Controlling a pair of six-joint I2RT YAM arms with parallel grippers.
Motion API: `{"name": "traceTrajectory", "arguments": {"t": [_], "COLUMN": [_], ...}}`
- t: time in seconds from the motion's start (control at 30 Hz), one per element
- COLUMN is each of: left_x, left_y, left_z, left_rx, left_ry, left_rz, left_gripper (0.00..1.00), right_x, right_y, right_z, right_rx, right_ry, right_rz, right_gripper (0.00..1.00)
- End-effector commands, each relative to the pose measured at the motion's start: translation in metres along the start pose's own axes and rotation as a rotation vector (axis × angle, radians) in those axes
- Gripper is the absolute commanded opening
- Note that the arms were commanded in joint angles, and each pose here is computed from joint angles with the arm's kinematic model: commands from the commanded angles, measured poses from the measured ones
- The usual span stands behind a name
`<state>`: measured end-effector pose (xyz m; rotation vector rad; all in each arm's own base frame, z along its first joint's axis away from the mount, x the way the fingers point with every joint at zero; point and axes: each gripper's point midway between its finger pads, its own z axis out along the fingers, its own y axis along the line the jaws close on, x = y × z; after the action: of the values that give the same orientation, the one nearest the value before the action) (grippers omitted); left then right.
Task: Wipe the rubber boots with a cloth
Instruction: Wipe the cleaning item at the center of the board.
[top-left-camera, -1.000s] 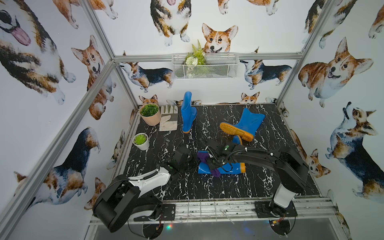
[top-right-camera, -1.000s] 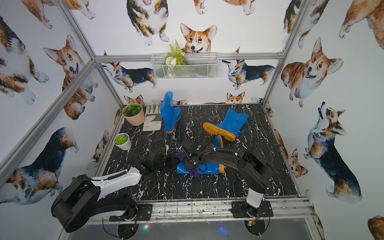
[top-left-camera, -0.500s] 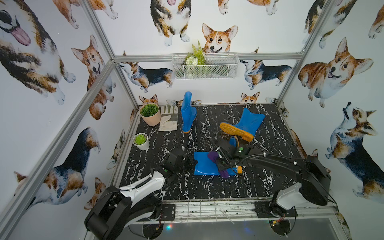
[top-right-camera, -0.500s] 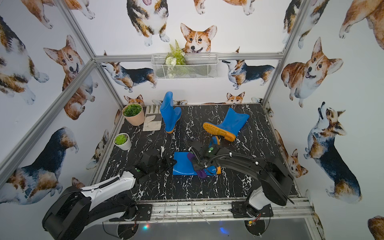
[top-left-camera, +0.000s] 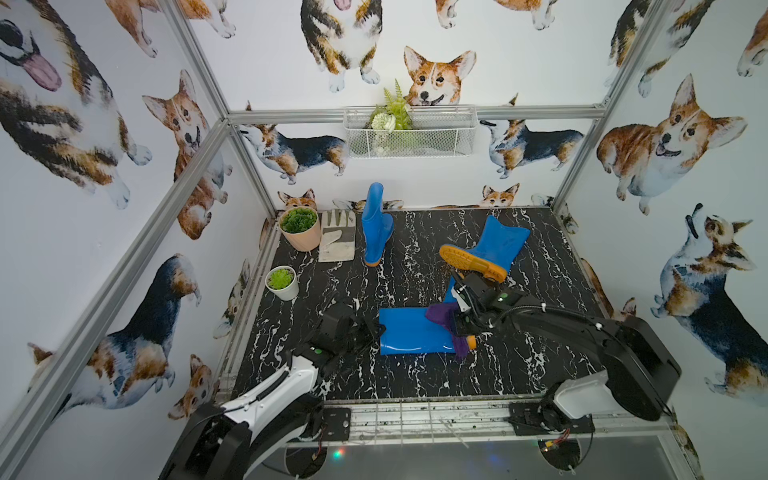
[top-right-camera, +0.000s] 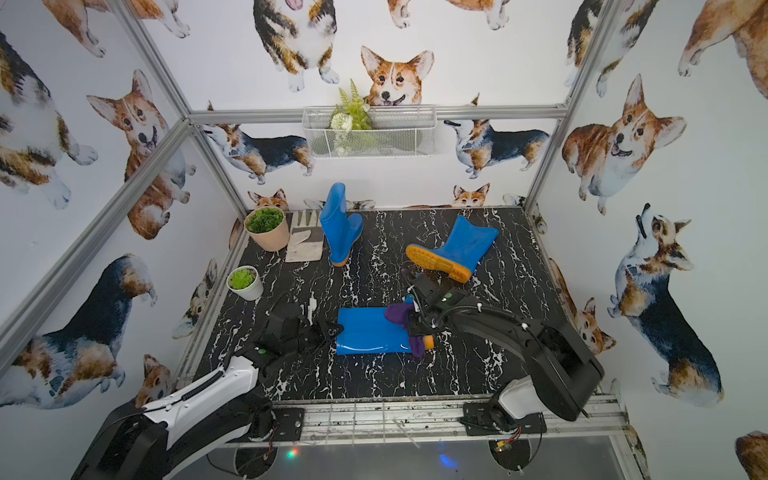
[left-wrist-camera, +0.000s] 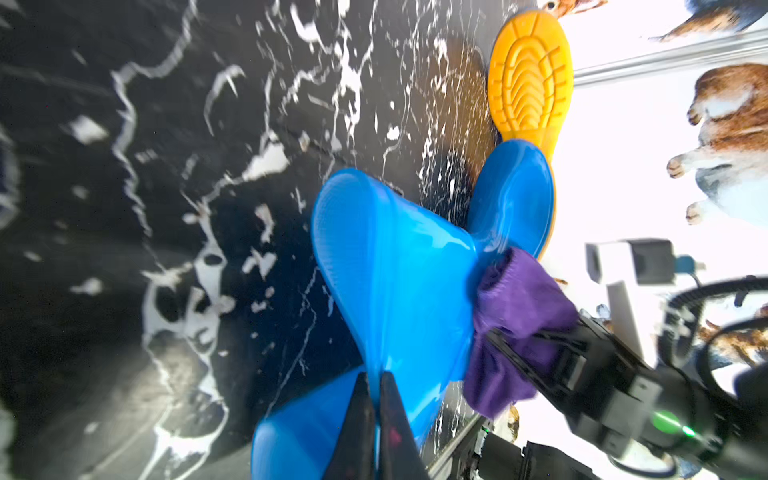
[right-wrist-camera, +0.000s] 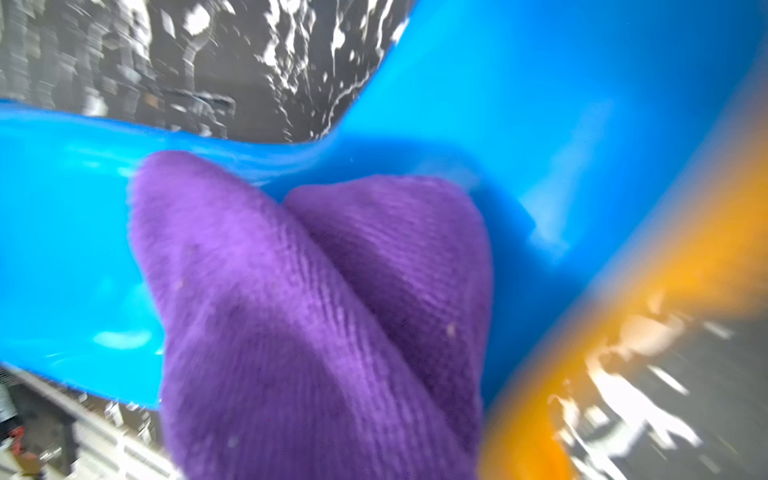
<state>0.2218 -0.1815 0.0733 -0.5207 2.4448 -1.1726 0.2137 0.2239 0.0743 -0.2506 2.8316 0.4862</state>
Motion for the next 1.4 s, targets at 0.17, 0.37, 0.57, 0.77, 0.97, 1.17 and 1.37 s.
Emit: {"name": "traceTrajectory", "arguments": {"t": [0.17,0.37,0.57,0.77,0.97,1.17,1.37], "left_x": [0.02,0.03,0.033,0.042,0.06,0.036,0.004], "left_y": [0.015,0.022,0.012,0.002,-0.01,-0.051,-0.107], "left_z": [0.007,0.01,0.01,0.014,0.028,0.019,0.008], "left_rx": [-0.025,-0.013,0.043,0.075,0.091,0.08,0.051], "left_ry": [0.149,0.19,0.209,0.245,0.28,0.206,0.135], "left_rz": [0.01,-0.009,-0.014,0.006,0.005,-0.022,-0.086], "left_gripper": [0.52,0.56,0.56,0.51,0.13,0.0,0.0], "right_x": [-0.005,-0.004,-0.005,0.001,-0.003,-0.02,-0.043], "right_y": [-0.005,-0.003,0.0,0.005,0.014,0.027,0.08], "right_z": [0.0,0.006,0.006,0.016,0.012,-0.028,-0.083], "right_rx": [0.04,0.035,0.022,0.021,0.008,0.009,-0.109], "right_ry": [0.003,0.018,0.007,0.03,0.009,-0.138,-0.413], "right_rz": [0.031,0.026,0.028,0.022,0.009,-0.036,-0.071], "right_gripper": [0.0,0.0,0.0,0.0,0.0,0.0,0.0]}}
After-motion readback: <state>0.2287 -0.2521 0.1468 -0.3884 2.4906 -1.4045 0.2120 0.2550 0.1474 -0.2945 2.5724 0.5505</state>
